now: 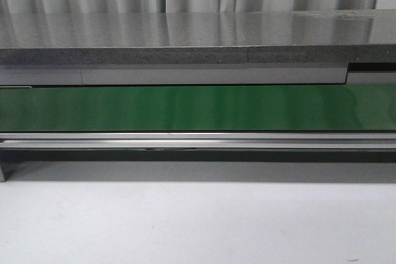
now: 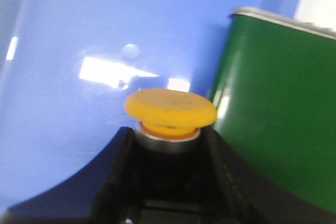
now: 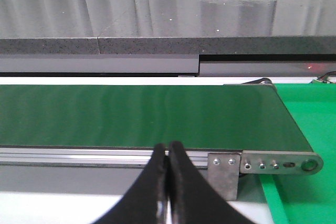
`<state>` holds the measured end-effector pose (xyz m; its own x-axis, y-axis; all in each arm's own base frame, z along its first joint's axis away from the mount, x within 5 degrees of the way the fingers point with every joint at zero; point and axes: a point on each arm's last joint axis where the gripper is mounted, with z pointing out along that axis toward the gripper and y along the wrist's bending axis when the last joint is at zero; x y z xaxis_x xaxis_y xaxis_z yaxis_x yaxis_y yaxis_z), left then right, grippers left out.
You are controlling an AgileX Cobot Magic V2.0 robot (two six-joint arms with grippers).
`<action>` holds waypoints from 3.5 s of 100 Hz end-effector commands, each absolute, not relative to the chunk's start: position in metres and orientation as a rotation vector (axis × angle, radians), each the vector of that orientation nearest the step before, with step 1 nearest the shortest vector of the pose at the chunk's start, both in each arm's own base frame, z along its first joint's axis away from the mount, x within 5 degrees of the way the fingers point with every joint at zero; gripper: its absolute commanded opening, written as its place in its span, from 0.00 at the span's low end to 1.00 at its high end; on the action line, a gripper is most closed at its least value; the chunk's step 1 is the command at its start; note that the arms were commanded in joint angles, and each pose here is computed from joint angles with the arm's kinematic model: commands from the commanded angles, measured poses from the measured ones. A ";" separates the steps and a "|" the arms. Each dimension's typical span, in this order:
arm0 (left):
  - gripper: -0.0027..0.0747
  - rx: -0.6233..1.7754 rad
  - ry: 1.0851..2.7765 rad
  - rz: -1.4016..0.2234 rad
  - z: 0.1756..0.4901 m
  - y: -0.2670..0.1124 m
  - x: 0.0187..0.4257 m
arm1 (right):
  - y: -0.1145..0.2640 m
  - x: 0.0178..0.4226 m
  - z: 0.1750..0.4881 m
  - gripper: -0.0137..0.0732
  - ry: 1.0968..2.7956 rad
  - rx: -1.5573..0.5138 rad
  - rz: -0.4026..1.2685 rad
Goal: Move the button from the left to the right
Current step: 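Lift the button and carry it over the green conveyor belt, then lower the button onto the belt, open the left gripper and withdraw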
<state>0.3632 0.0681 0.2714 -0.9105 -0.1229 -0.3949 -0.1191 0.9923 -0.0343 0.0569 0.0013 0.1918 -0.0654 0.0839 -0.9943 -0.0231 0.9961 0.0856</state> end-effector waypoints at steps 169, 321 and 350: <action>0.92 0.127 2.021 -0.105 0.364 -0.022 0.225 | 0.002 0.056 0.200 0.08 1.534 0.039 0.094; 0.04 0.076 1.584 -0.114 0.292 -0.009 0.055 | 0.002 0.056 0.200 0.08 1.534 0.039 0.094; 0.04 0.077 1.584 -0.112 0.292 -0.009 0.055 | 0.002 0.056 0.200 0.08 1.534 0.039 0.094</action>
<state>0.0547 -0.0088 0.2778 -0.0981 0.0048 -0.9952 0.1185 0.9929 -0.0069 0.0569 0.0013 0.1918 -0.0654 0.0839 -0.9943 -0.0231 0.9961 0.0856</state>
